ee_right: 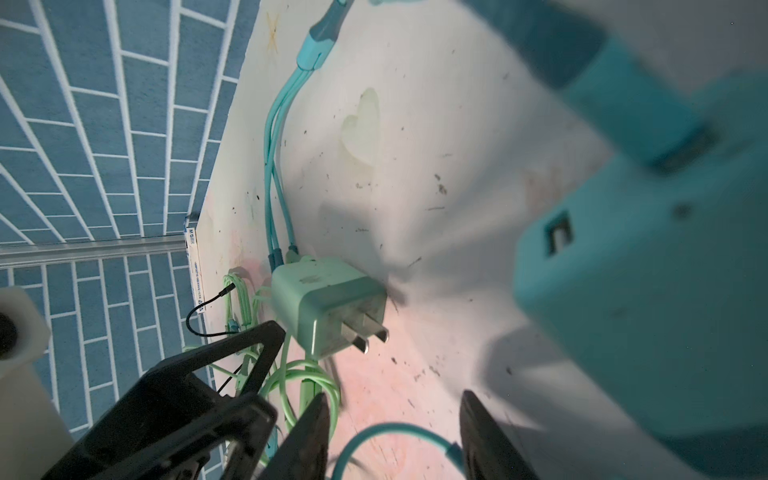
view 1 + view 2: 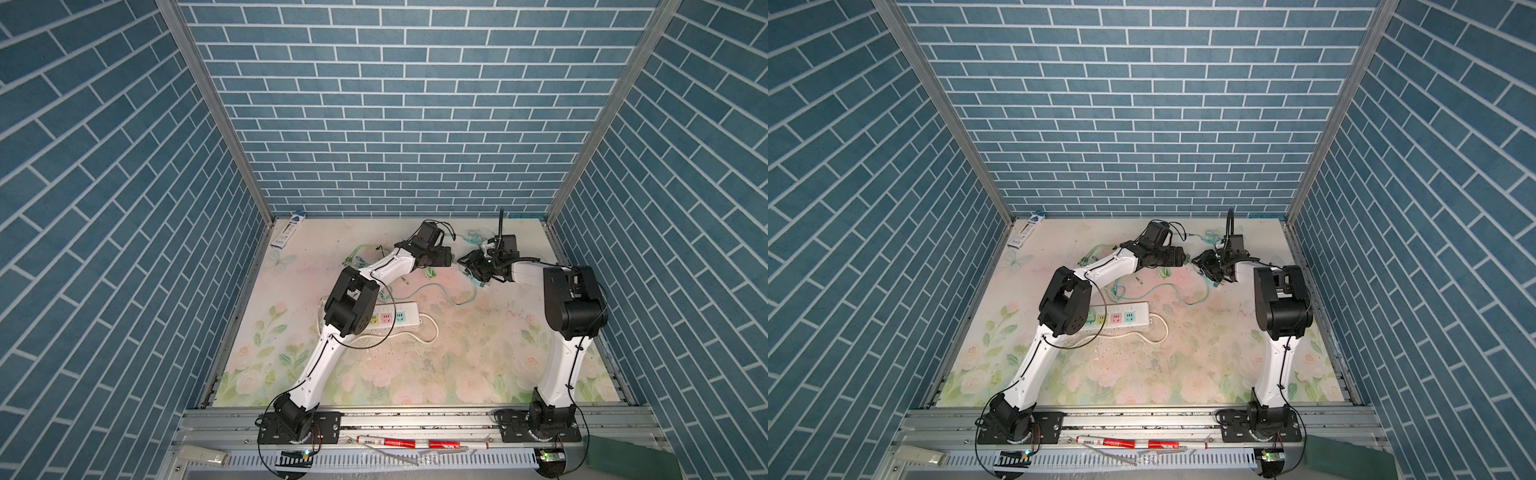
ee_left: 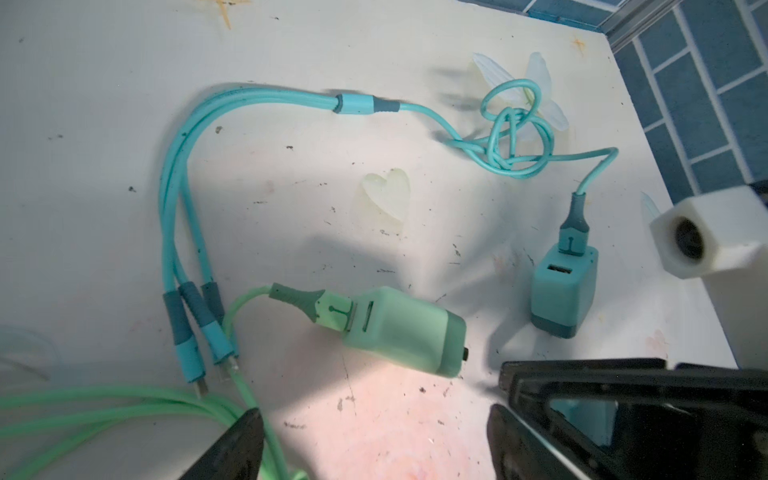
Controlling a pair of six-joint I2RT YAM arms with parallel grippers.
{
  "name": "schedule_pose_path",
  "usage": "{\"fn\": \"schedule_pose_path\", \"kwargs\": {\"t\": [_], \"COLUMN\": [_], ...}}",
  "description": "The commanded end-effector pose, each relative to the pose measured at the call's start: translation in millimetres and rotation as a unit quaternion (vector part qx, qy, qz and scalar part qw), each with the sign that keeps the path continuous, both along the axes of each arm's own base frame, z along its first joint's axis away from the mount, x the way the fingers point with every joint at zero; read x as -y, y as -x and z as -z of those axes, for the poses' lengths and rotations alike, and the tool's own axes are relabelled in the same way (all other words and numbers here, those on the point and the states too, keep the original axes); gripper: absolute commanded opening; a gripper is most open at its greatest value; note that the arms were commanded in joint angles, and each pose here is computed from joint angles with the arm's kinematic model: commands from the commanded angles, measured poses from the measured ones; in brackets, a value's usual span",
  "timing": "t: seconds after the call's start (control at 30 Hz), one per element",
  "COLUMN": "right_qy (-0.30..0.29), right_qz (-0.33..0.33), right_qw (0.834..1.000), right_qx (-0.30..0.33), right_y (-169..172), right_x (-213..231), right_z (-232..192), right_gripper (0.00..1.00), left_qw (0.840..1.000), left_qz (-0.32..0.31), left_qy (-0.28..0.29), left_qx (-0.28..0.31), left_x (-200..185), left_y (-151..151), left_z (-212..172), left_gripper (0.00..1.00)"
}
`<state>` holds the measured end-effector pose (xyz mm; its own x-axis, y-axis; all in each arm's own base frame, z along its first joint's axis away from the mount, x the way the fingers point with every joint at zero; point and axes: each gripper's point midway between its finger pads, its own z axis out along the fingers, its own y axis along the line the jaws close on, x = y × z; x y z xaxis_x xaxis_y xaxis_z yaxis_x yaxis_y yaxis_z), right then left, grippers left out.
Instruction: Insert the plug
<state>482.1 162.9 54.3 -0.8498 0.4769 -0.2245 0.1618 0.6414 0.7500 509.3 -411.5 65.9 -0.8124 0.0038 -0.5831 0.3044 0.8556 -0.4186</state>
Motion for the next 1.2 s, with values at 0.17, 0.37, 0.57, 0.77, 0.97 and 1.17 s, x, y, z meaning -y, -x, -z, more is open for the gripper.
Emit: {"fn": "schedule_pose_path", "kwargs": {"t": [0.17, 0.37, 0.57, 0.77, 0.97, 1.17], "right_qy": [0.042, 0.035, 0.029, 0.025, 0.025, 0.029], "right_qz": [-0.005, -0.005, -0.014, -0.025, -0.039, -0.051], "right_qw": [0.999, 0.999, 0.998, 0.998, 0.998, 0.996], "right_qx": [0.03, 0.039, 0.045, 0.045, 0.047, 0.06], "right_y": [-1.6, 1.2, 7.3, 21.8, 34.9, 33.9], "right_x": [18.1, 25.1, 24.9, 23.6, 22.9, 23.1], "right_z": [-21.1, -26.8, -32.6, -31.9, -28.2, -31.1], "right_gripper": [0.5, 0.5, 0.5, 0.5, 0.5, 0.49], "left_qw": [0.999, 0.996, 0.993, 0.99, 0.987, 0.987], "left_qz": [-0.048, -0.069, -0.102, -0.127, -0.154, -0.155], "left_qy": [-0.008, -0.039, -0.044, -0.04, -0.002, 0.017], "left_qx": [-0.019, -0.031, -0.047, -0.048, -0.043, -0.031], "left_x": [7.5, 11.8, 9.2, 13.2, 20.6, 29.0], "left_y": [-4.5, -1.4, 0.0, -1.0, -10.9, -15.1], "left_z": [-3.2, 2.9, 16.7, 29.5, 36.2, 26.9], "left_gripper": [0.84, 0.84, 0.81, 0.79, 0.79, 0.78]}}
